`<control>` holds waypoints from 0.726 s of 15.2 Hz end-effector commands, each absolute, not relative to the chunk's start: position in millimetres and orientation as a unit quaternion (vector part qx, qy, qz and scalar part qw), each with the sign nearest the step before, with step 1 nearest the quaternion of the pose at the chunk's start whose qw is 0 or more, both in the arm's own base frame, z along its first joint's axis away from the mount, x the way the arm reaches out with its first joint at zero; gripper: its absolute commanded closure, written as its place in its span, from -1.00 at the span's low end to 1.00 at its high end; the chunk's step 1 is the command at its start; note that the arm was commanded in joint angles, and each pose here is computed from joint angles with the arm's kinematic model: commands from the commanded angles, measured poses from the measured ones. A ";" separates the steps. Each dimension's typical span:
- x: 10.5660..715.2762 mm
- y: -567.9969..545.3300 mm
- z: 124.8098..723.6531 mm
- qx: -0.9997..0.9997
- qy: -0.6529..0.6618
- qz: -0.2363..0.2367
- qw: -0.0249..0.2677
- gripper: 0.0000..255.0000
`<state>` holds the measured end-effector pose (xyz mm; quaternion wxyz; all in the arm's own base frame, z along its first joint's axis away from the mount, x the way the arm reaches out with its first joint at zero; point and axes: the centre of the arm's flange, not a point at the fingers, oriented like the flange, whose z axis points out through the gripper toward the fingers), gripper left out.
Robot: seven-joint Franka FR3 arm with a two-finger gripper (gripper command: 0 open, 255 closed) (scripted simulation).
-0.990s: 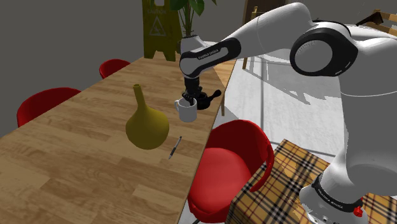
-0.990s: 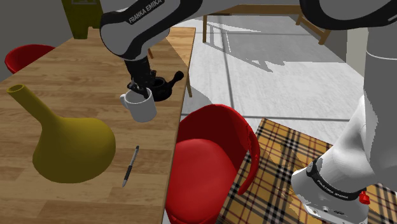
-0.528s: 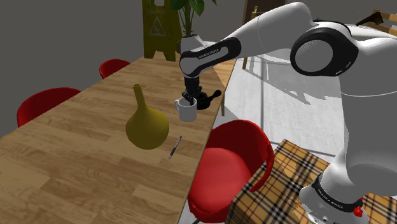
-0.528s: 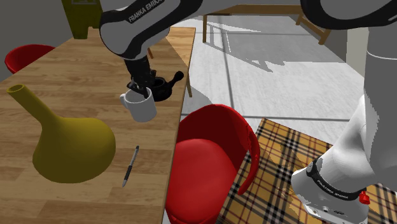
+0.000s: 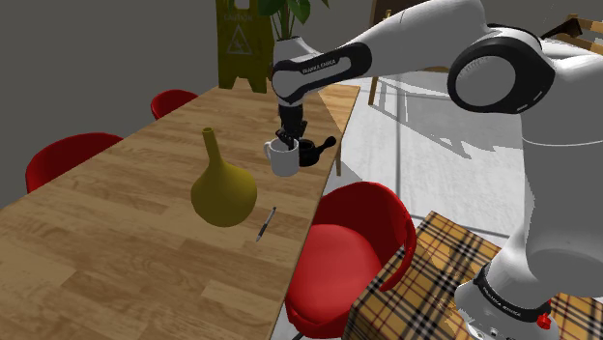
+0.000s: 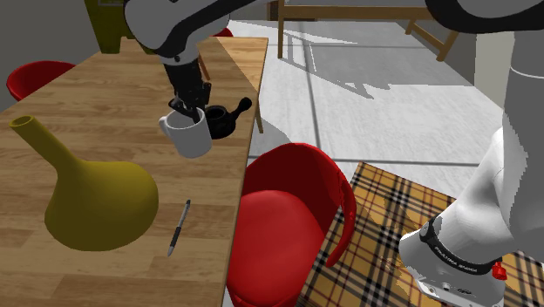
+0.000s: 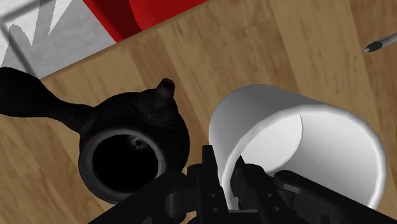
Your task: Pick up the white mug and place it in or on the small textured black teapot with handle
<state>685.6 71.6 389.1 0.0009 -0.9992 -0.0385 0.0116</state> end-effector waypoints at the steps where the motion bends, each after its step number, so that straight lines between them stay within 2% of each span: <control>1: 685.3 72.3 399.9 -0.999 -0.038 0.012 0.001 1.00; 11: 685.3 72.3 452.6 -0.999 -0.038 0.012 0.001 1.00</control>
